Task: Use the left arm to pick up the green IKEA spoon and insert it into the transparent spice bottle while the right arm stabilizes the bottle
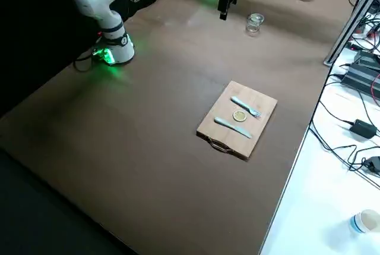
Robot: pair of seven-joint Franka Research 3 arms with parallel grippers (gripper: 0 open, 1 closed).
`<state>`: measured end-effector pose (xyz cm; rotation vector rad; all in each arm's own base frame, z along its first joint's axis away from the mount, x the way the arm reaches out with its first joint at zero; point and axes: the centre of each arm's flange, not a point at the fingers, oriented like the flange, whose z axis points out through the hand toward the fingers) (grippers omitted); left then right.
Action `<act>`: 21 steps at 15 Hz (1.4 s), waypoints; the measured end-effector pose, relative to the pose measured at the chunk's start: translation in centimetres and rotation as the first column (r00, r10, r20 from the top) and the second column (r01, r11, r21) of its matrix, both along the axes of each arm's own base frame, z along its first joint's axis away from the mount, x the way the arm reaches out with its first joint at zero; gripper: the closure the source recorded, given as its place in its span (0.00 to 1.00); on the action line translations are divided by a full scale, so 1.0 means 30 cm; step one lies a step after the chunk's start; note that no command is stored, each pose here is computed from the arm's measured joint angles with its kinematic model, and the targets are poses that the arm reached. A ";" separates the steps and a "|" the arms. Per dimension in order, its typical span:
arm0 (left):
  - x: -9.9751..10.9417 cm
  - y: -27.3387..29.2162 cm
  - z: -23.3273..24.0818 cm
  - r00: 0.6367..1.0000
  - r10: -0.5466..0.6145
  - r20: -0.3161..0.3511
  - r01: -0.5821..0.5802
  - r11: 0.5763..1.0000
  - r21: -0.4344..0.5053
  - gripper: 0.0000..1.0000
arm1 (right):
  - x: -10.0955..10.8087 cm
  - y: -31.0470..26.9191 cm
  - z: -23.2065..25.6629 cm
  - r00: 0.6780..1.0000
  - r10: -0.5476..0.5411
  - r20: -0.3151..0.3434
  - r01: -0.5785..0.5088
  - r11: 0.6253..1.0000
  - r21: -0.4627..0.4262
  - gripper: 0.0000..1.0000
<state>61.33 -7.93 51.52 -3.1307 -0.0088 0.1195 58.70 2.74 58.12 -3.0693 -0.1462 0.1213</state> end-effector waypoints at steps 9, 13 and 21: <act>-0.122 -0.001 -0.549 0.993 0.116 0.020 -0.116 0.993 -0.007 0.01 | 0.056 0.197 -0.152 0.910 0.414 0.014 -0.413 0.901 0.133 0.00; -0.241 0.050 -0.776 0.981 0.171 0.096 -0.167 0.985 -0.042 0.01 | 0.075 0.212 -0.208 0.798 0.602 0.037 -0.600 0.786 0.152 0.00; -0.432 0.048 -1.075 0.962 0.264 0.066 -0.258 0.963 -0.081 0.01 | 0.116 0.226 -0.426 0.379 0.906 0.189 -0.905 0.321 0.277 0.00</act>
